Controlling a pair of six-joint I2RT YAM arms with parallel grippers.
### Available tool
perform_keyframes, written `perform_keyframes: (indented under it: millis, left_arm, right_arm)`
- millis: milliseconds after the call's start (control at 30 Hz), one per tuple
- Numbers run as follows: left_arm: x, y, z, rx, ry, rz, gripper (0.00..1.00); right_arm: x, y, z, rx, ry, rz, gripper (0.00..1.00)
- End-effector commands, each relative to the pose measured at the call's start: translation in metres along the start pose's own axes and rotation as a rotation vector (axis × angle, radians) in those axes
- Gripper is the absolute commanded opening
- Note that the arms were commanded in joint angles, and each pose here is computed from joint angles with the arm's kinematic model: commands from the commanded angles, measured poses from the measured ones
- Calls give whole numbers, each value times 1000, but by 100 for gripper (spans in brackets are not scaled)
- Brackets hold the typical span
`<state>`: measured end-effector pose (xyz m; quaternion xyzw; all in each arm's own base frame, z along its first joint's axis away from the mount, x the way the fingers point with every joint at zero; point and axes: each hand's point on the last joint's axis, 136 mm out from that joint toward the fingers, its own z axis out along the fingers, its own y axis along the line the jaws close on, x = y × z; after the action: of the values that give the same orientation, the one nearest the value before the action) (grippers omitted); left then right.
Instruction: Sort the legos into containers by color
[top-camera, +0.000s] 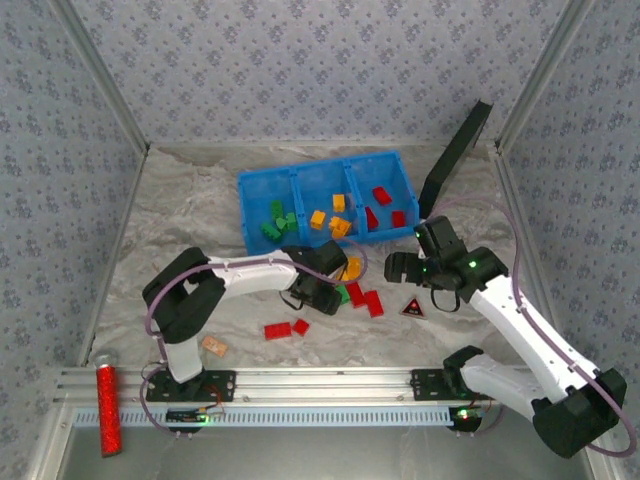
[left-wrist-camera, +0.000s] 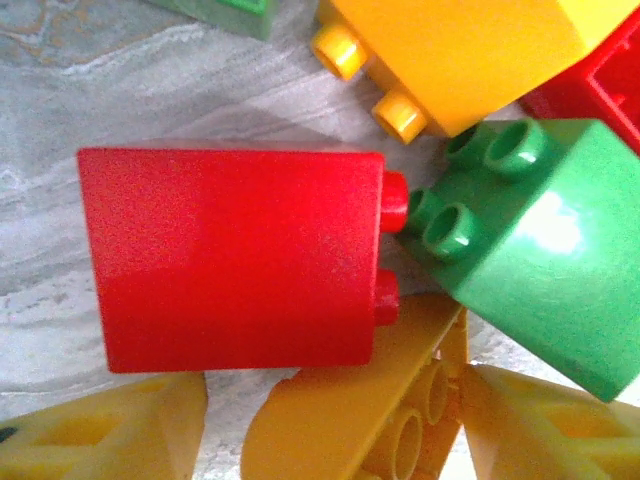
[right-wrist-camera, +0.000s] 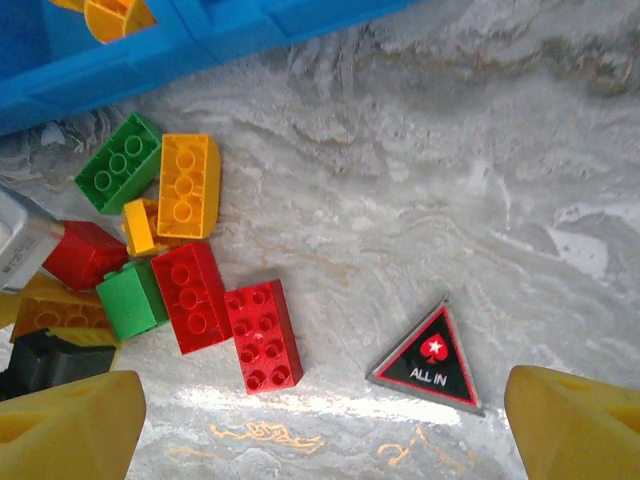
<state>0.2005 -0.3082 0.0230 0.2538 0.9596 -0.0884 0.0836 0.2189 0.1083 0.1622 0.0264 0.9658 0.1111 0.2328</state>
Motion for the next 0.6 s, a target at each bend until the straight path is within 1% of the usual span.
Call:
perform_keyframes:
  millis: [0, 200, 333, 433, 567]
  left_arm:
    - [-4, -3, 5, -9, 1, 19, 62]
    - [3, -2, 5, -6, 19, 11, 47]
    - [5, -1, 2, -6, 16, 8, 37]
    - [0, 0, -9, -14, -8, 12, 30]
    - [-21, 0, -41, -10, -77, 22, 25]
  right_arm:
    - [9, 1, 4, -22, 35, 65, 94]
    - [25, 7, 19, -56, 98, 88, 93]
    - [41, 9, 30, -53, 147, 116, 92]
    - [52, 10, 37, -43, 171, 114, 92]
    - [62, 12, 47, -28, 205, 77, 92]
